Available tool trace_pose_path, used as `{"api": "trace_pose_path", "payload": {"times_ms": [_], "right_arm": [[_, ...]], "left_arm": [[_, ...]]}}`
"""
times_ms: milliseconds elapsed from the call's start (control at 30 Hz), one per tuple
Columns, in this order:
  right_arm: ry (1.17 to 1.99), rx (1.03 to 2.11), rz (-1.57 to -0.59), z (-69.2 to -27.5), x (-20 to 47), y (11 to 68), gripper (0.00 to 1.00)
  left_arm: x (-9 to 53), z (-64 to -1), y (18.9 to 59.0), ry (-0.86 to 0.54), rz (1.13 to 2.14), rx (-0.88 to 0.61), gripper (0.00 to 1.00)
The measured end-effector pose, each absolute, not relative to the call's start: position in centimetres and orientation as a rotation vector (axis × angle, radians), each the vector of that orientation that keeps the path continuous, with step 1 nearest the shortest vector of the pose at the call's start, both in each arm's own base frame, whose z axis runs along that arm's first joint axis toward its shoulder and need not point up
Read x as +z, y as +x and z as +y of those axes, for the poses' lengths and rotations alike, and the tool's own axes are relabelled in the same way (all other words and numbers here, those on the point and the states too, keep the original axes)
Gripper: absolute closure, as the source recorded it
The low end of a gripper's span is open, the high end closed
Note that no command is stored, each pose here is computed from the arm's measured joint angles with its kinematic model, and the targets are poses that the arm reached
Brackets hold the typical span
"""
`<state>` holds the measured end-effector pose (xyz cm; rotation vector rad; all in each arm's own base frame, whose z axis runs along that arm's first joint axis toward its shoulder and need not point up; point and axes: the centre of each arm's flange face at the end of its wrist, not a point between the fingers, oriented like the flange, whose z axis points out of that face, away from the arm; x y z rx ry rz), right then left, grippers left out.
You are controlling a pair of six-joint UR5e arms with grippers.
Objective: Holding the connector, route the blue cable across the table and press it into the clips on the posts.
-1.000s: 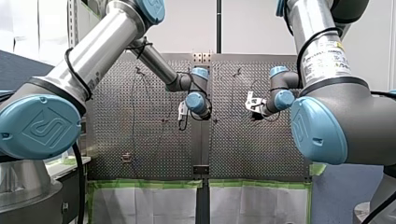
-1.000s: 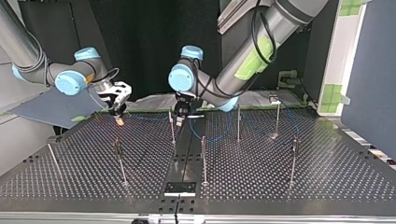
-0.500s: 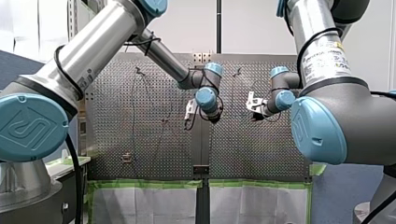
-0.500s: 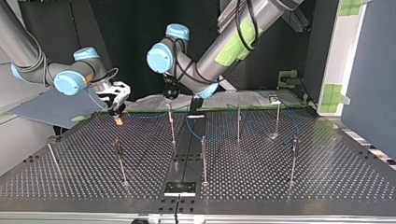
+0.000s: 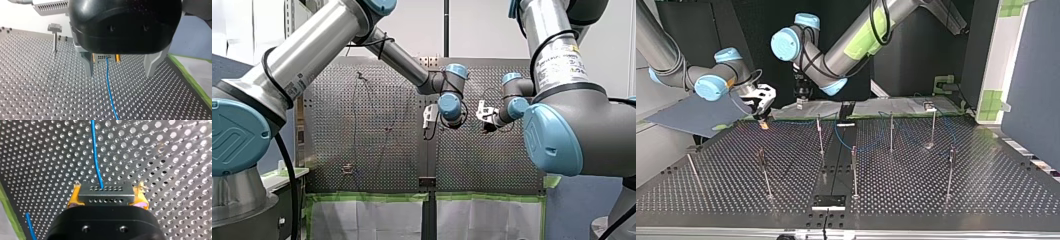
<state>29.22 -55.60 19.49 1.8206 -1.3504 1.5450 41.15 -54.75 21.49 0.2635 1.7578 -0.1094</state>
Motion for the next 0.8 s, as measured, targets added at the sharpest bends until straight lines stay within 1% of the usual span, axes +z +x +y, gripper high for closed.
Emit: {"api": "trace_pose_path", "payload": {"times_ms": [267, 500, 800], "right_arm": [[1.848, 1.516, -1.366, -55.2, 19.4, 29.0, 1.0], [1.865, 1.505, -1.35, -54.7, 20.3, 29.2, 1.0], [1.83, 1.537, -1.33, -54.0, 23.6, 29.0, 1.0]], "left_arm": [[19.7, -55.3, 42.6, 0.189, 1.784, -0.068, 0.0], [19.7, -56.0, 44.2, 0.139, 1.768, -0.069, 0.0], [22.5, -57.1, 45.5, 0.08, 1.717, -0.109, 0.0]]}}
